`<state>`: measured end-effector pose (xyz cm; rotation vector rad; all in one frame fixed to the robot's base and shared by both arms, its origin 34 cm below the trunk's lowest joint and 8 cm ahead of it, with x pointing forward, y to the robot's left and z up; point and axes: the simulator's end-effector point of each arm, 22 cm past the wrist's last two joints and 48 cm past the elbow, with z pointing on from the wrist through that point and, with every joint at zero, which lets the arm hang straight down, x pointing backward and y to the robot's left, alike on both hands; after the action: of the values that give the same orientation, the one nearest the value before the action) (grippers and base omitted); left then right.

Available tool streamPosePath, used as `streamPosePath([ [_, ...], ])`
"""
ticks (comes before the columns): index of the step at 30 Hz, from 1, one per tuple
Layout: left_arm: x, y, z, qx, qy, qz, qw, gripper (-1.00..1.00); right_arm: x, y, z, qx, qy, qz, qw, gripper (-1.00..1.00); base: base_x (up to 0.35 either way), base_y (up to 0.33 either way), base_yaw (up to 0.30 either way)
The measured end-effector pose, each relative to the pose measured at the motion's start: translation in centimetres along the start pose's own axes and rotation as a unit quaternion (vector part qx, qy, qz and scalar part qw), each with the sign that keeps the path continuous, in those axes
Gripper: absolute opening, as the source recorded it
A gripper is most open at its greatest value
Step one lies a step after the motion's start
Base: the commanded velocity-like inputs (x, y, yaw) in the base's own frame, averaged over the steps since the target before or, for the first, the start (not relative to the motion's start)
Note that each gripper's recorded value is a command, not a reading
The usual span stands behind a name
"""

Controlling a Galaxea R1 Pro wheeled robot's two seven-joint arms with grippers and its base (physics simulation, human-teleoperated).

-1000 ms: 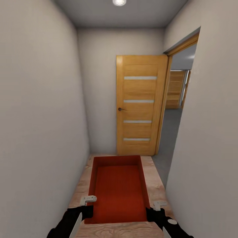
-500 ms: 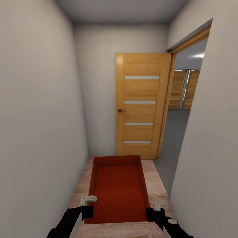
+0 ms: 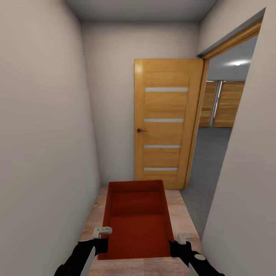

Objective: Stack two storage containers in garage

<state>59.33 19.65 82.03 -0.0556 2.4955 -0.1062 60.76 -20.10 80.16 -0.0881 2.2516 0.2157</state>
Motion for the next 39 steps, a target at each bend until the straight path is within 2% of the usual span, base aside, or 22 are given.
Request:
streamPosePath([
  [31,0.01,-0.01,0.00,0.000,0.000,0.000,1.0000,-1.00,0.01,-0.01,0.00,0.000,0.000,0.000,1.0000,-1.00,0.323,0.000,0.000],
  [39,0.05,0.01,0.02,0.000,0.000,-0.001,1.0000,-1.00,0.02,0.00,0.00,0.000,0.000,0.000,1.0000,-1.00,0.311,0.117,0.000],
])
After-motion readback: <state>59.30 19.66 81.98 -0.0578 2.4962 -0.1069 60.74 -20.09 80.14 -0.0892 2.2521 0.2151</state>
